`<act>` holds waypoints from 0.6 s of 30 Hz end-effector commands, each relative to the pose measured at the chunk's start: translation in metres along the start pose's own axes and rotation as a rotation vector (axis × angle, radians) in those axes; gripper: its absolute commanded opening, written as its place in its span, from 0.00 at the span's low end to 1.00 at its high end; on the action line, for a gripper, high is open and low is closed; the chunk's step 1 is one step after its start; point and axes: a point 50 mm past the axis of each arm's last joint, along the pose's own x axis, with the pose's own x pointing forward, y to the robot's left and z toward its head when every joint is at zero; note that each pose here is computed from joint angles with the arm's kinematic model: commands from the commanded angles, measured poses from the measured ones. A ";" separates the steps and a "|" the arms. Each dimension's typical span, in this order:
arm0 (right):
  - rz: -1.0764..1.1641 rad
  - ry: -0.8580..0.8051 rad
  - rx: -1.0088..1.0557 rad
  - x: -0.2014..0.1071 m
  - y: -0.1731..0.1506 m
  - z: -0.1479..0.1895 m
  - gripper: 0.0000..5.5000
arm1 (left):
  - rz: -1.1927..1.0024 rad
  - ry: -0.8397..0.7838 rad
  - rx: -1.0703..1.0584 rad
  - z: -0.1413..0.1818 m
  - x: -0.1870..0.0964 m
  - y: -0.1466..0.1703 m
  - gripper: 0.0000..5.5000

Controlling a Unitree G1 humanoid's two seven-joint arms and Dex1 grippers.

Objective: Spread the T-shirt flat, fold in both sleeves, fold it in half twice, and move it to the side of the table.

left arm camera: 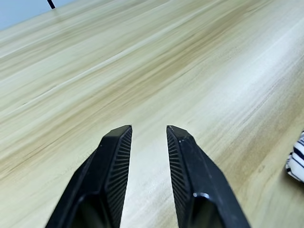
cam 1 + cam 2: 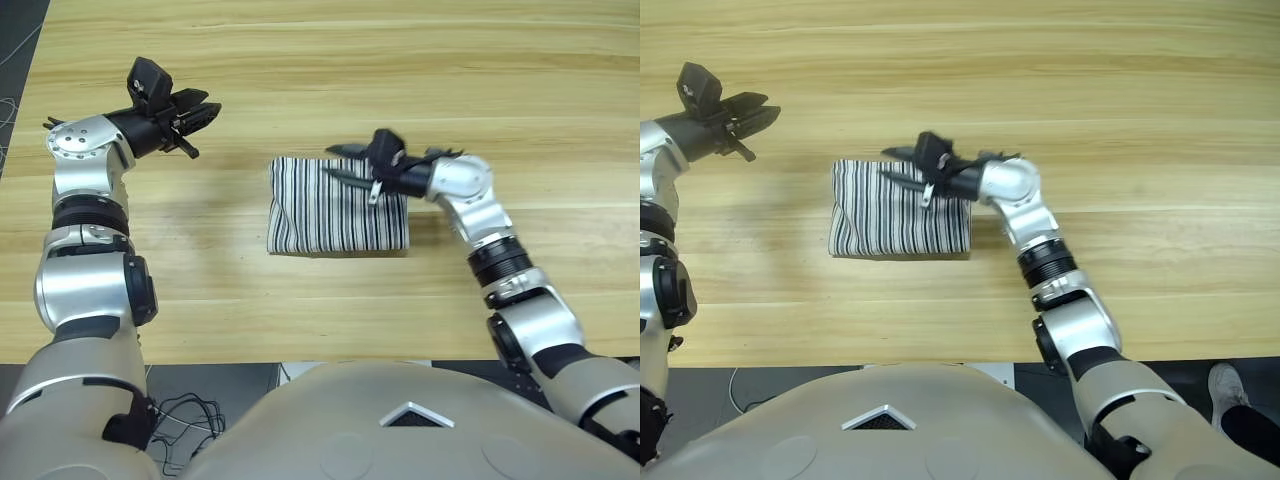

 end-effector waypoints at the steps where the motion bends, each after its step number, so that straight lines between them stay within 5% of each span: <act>1: 0.010 0.070 0.056 0.018 0.012 -0.016 0.25 | 0.003 -0.041 0.034 0.010 0.005 -0.001 0.25; 4: -0.038 0.232 0.063 0.024 0.011 -0.040 0.25 | 0.003 -0.115 0.048 0.019 0.008 -0.004 0.25; 7: -0.215 0.498 0.021 -0.009 -0.014 -0.068 0.25 | -0.005 -0.199 0.066 0.028 0.012 -0.013 0.25; 15: -0.778 1.002 -0.015 -0.235 -0.076 -0.077 0.25 | 0.128 -0.426 -0.118 0.034 0.023 -0.028 0.25; 18: -0.996 1.047 0.020 -0.280 -0.073 -0.071 0.25 | 0.169 -0.442 -0.194 0.031 0.040 -0.037 0.25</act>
